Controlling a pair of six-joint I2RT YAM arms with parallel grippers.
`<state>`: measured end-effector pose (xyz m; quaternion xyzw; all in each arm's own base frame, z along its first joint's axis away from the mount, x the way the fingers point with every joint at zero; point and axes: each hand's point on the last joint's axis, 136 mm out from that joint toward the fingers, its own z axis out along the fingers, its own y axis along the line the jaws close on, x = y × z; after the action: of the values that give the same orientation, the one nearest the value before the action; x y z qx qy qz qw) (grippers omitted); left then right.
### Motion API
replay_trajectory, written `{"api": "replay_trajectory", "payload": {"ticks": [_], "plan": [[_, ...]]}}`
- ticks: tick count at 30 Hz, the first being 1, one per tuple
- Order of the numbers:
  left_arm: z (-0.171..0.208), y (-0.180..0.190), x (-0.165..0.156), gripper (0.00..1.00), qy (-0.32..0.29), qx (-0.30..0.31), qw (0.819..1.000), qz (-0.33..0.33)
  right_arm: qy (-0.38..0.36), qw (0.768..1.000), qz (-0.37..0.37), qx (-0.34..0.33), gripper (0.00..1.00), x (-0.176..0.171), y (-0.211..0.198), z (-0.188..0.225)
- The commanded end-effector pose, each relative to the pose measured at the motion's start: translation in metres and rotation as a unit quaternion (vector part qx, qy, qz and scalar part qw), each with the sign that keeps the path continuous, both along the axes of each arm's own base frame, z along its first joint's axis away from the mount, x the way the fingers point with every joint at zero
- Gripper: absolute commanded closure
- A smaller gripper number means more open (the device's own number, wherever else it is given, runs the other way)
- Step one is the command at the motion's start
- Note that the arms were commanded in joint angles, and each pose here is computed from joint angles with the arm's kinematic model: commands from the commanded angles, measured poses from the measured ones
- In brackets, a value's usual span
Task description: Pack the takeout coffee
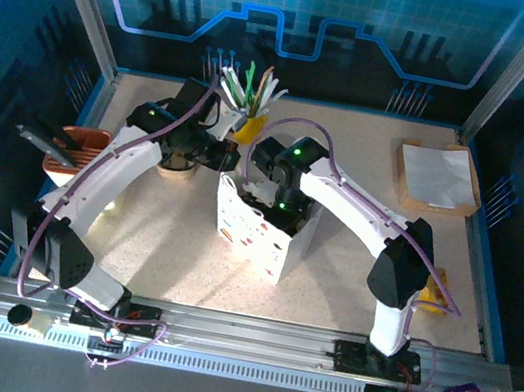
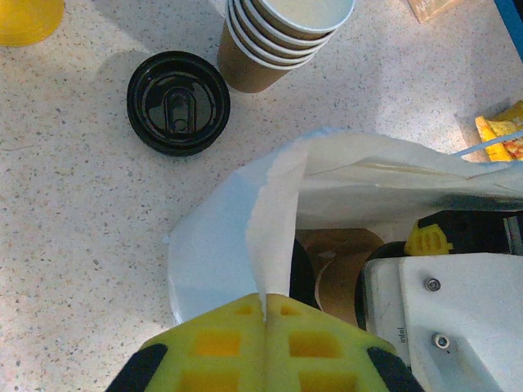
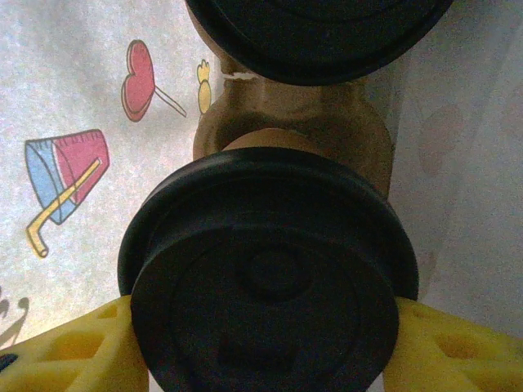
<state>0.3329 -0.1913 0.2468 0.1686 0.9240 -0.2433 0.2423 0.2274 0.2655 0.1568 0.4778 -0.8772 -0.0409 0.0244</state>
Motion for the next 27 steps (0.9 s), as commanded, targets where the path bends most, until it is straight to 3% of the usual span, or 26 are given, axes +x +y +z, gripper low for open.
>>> {"api": "replay_trajectory", "payload": {"ticks": [1,27], "plan": [[-0.0071,-0.0004,-0.0102,1.0,0.011,0.004,1.0,-0.014,0.009,1.0,0.0,-0.001,0.55,-0.0011,-0.0026,-0.0016],[-0.0079,-0.0001,-0.0103,1.0,0.012,0.005,1.0,-0.014,0.001,1.0,-0.005,-0.022,0.55,0.0032,-0.0073,-0.008]]}}
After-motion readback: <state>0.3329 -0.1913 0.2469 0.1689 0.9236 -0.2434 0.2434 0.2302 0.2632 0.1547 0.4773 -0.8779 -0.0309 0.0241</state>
